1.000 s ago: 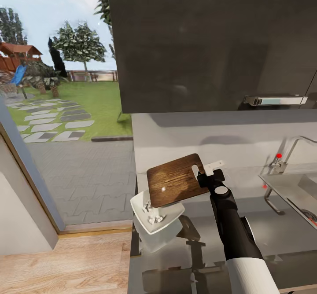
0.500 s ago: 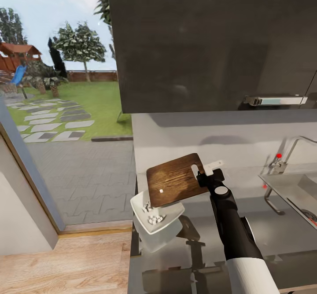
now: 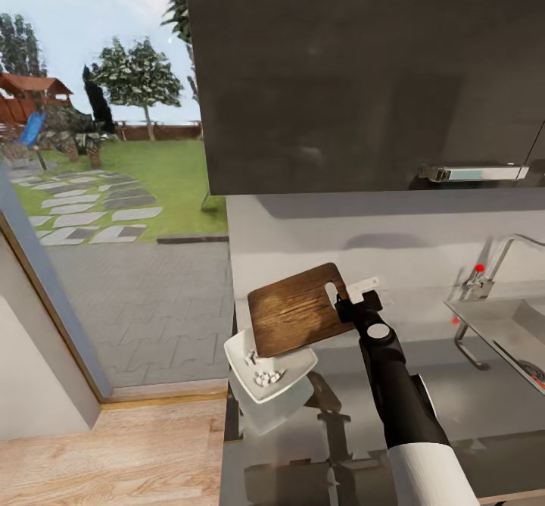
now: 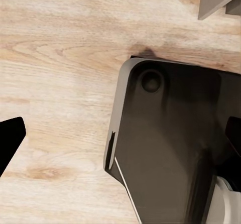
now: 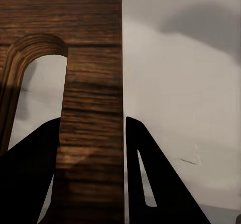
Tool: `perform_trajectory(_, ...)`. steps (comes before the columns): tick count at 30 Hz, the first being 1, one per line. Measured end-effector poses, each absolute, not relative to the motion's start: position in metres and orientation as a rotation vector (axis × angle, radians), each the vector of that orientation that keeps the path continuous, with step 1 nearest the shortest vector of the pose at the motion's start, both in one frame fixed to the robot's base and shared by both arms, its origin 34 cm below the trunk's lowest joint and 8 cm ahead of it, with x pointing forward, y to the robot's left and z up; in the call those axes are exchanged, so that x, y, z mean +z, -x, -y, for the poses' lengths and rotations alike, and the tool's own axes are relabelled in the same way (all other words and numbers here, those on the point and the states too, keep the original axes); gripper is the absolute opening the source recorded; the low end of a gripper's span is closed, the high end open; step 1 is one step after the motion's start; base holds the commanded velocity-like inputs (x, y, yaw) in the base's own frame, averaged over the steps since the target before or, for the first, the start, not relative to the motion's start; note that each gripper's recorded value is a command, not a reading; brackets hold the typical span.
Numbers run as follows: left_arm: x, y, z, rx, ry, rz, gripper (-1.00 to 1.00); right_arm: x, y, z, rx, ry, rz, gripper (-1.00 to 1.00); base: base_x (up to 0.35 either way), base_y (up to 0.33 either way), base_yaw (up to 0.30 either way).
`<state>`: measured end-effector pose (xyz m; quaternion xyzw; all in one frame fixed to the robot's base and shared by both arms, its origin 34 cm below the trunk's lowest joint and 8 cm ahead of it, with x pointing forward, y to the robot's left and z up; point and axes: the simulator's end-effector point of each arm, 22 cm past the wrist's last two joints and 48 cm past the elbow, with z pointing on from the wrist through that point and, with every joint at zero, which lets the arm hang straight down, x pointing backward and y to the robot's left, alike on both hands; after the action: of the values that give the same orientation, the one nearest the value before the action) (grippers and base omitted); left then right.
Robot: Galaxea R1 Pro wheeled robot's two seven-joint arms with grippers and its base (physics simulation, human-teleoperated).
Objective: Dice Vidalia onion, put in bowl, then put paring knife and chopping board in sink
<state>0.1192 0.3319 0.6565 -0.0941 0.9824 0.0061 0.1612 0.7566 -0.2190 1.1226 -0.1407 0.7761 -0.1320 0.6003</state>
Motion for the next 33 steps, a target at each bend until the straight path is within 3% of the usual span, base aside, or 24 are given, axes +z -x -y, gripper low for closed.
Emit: perform_trajectory(33, 0.656, -0.118, -0.332, 0.017, 0.269, -2.807, 1.00, 1.114, -0.753, 0.206, -0.078, 0.177, -1.864, -1.00, 0.000, -0.004, 0.000)
